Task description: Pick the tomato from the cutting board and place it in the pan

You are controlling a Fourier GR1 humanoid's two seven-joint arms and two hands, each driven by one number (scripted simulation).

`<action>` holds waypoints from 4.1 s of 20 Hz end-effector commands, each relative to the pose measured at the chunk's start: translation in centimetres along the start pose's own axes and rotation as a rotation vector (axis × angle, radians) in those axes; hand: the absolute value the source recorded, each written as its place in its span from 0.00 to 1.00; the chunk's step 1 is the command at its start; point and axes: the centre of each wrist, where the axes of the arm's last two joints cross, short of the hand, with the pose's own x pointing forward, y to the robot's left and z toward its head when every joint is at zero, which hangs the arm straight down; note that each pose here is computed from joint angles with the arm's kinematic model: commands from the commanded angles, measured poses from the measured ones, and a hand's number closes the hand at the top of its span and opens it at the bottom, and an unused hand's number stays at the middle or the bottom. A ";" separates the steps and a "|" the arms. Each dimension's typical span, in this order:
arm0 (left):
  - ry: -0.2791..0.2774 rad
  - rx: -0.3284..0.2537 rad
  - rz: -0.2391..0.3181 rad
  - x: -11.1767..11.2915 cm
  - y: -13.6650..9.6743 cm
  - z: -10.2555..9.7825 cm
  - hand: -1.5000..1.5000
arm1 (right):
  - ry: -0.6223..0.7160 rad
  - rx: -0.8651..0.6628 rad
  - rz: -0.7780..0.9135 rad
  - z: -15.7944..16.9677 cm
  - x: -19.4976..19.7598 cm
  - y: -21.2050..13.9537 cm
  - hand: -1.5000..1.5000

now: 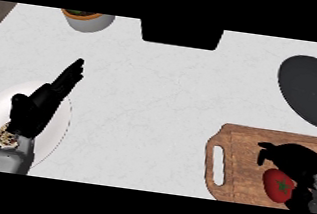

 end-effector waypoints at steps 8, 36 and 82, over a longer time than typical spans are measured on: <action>0.033 0.028 0.007 -0.6 0.7 0.5 0.50 | -0.142 -0.545 -0.174 6.0 1.8 -1.7 1.00; 0.001 -0.031 0.026 0.1 -0.6 -0.9 0.50 | -0.107 -1.284 -0.666 5.6 -9.7 -1.7 1.00; -0.068 -0.061 0.003 2.3 -1.7 -2.2 0.50 | -0.184 -1.311 -1.255 -1.9 -20.8 -4.0 0.00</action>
